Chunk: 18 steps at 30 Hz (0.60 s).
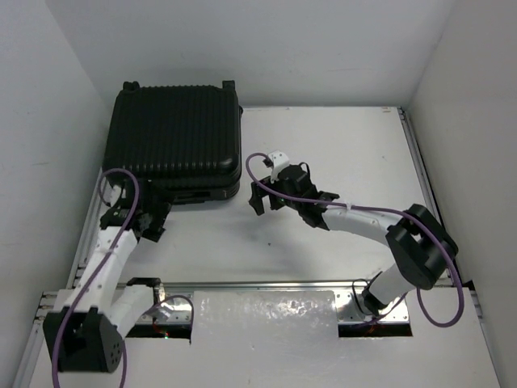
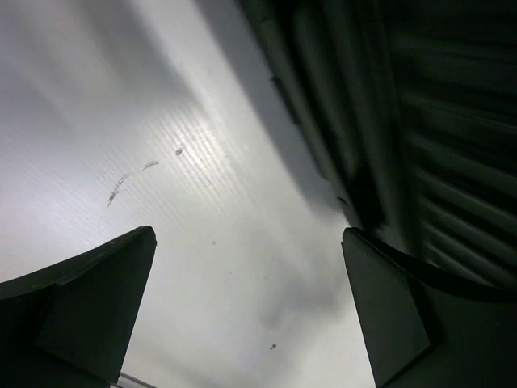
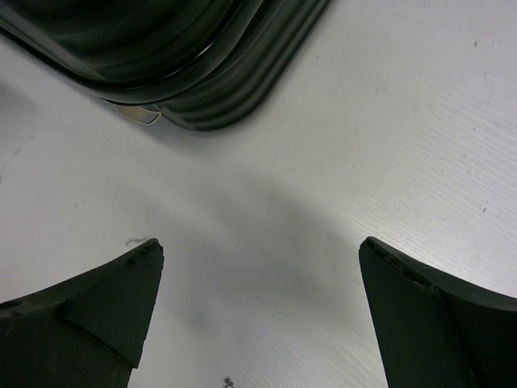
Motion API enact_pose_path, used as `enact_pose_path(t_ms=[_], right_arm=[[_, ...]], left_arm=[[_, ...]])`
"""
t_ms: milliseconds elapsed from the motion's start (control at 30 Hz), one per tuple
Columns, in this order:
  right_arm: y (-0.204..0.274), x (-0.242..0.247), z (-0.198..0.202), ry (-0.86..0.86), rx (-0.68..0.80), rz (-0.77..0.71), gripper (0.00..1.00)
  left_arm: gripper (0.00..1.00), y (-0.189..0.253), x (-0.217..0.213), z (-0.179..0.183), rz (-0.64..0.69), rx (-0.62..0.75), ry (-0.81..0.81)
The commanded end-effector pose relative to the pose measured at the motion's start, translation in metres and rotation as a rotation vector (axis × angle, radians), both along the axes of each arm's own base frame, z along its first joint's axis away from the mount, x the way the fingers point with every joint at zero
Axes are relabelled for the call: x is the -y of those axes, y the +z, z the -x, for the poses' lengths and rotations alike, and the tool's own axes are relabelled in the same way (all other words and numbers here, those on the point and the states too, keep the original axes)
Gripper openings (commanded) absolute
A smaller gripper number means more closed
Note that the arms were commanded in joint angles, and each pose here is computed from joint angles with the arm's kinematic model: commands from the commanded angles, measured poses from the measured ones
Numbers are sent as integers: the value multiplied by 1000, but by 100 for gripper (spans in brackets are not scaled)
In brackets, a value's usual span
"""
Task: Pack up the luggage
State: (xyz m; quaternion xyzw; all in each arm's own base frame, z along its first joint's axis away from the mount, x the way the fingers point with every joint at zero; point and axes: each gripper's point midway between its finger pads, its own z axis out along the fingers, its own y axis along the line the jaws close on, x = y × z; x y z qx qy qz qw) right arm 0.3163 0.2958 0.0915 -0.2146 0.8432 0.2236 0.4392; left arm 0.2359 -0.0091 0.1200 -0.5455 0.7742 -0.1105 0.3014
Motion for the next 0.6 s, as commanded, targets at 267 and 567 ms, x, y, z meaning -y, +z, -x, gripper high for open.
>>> enact_pose_path(t_ms=[267, 567], right_arm=[[29, 0, 4, 28, 81, -89, 99], [19, -12, 12, 114, 68, -103, 99]], left_arm=[[93, -31, 0, -65, 127, 168, 160], [93, -33, -6, -77, 187, 389, 244]])
